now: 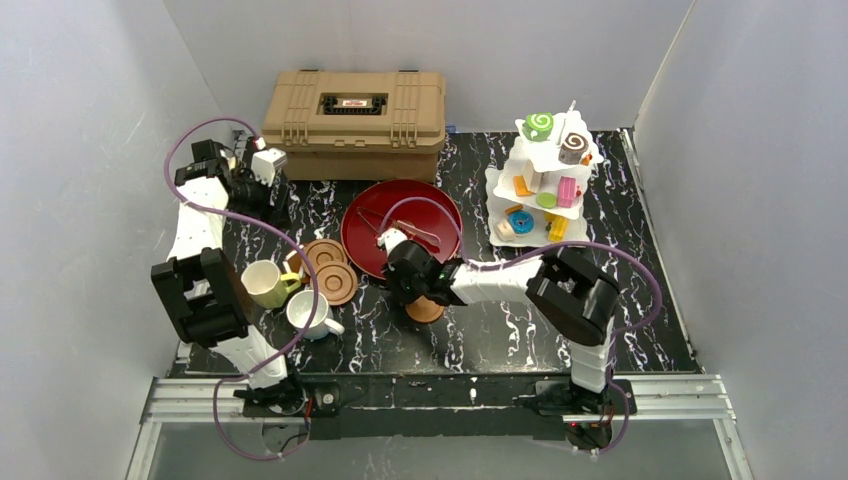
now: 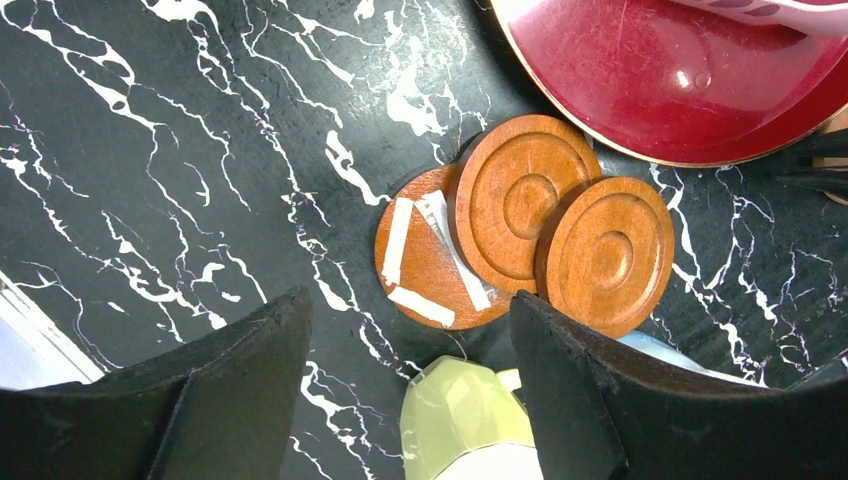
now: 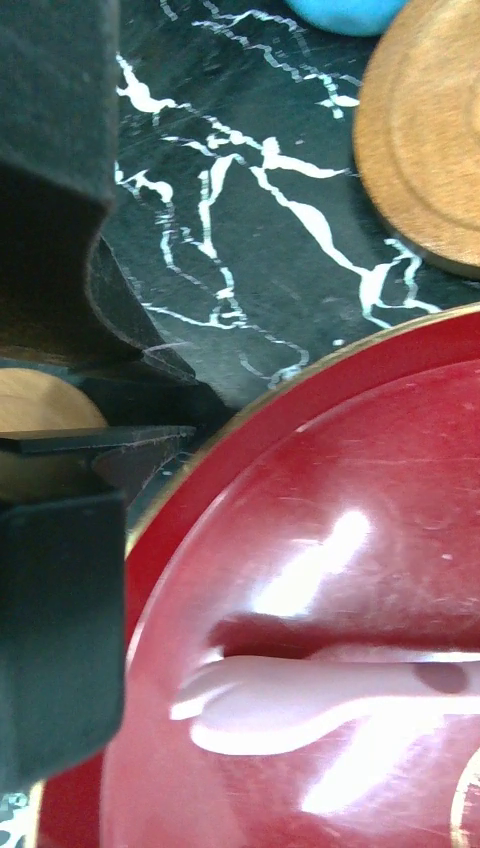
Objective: Serve the afternoon tea
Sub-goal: Move the coaster to the center of the board.
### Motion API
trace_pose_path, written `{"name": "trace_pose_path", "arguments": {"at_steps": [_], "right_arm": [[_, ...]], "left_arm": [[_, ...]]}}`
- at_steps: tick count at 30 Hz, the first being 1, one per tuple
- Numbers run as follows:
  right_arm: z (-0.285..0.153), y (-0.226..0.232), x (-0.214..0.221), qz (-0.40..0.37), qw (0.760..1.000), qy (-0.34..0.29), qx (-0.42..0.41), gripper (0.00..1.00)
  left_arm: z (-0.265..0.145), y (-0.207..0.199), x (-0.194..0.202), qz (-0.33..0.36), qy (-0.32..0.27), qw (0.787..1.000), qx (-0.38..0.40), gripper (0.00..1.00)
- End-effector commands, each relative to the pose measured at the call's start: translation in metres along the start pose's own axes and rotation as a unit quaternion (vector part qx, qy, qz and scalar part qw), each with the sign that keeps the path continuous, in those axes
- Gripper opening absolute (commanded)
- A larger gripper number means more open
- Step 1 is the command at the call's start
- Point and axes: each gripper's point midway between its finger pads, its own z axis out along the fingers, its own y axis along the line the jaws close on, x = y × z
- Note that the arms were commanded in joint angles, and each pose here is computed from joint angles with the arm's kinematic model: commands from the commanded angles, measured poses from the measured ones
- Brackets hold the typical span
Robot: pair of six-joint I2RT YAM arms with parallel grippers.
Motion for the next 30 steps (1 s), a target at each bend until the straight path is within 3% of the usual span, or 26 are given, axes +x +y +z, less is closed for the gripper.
{"name": "trace_pose_path", "arguments": {"at_steps": [1, 7, 14, 18, 22, 25, 30], "right_arm": [[-0.022, -0.004, 0.019, 0.006, 1.000, 0.006, 0.025, 0.31], [-0.053, -0.033, 0.044, 0.020, 0.996, 0.027, 0.085, 0.29], [-0.092, -0.066, 0.029, 0.029, 0.991, 0.001, 0.129, 0.29], [-0.093, -0.030, -0.035, -0.003, 0.997, -0.062, 0.052, 0.46], [-0.072, 0.014, -0.089, -0.040, 0.996, -0.083, -0.017, 0.56], [-0.051, 0.047, -0.117, -0.073, 0.991, -0.105, -0.048, 0.56], [-0.002, 0.082, -0.124, -0.101, 0.987, -0.094, -0.083, 0.51]], "left_arm": [[-0.020, -0.009, -0.008, 0.009, -0.015, 1.000, -0.007, 0.70], [-0.020, -0.009, -0.006, 0.010, -0.013, 1.000, -0.007, 0.70], [-0.023, -0.013, -0.006, 0.013, -0.012, 1.000, -0.001, 0.70], [-0.022, -0.013, 0.000, 0.016, -0.004, 1.000, -0.001, 0.70], [-0.023, -0.013, 0.003, 0.012, -0.002, 1.000, -0.001, 0.71], [-0.024, -0.012, 0.004, 0.012, -0.001, 1.000, -0.003, 0.71], [-0.025, -0.010, 0.006, 0.008, 0.000, 1.000, -0.005, 0.71]]}}
